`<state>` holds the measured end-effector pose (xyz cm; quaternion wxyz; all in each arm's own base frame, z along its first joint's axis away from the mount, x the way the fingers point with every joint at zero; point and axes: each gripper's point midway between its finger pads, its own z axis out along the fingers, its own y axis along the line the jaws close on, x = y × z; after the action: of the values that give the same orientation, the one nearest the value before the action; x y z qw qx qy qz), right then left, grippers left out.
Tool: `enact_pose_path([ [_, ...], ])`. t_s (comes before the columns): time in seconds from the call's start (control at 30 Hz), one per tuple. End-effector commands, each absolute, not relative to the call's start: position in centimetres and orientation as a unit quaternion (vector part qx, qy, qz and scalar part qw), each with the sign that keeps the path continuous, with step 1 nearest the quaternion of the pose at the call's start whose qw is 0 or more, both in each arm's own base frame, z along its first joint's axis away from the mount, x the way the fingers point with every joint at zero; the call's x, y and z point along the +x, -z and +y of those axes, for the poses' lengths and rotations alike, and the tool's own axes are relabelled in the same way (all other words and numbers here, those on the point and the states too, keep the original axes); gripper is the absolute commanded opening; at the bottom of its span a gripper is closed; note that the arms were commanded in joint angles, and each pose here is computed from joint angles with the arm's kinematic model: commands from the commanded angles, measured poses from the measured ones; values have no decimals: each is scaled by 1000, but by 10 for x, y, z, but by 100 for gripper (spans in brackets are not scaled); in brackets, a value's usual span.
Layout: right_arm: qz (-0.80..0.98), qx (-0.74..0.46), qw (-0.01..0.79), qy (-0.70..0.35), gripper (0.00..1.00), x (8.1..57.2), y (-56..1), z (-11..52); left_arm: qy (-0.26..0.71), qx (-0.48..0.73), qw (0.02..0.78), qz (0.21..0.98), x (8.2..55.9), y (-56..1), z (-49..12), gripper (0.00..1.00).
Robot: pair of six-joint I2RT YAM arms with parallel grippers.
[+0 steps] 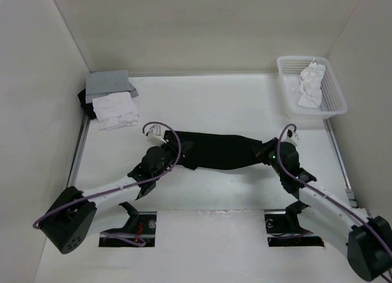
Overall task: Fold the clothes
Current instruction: Fold the tank top
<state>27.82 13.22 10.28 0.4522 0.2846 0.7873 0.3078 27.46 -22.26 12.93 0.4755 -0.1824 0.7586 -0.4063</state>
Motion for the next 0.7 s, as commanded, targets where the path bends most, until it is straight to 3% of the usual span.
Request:
enact_pose_path([
  [0.0, 799, 233, 482, -273, 1, 277, -144, 136, 419, -179, 503, 735, 278, -157, -210, 37],
  [0.27, 843, 94, 452, -275, 2, 286, -186, 253, 381, -233, 534, 718, 285, -169, -143, 38],
  [0.67, 887, -40, 385, -250, 7, 313, -139, 446, 377, -269, 549, 696, 283, -172, -96, 38],
])
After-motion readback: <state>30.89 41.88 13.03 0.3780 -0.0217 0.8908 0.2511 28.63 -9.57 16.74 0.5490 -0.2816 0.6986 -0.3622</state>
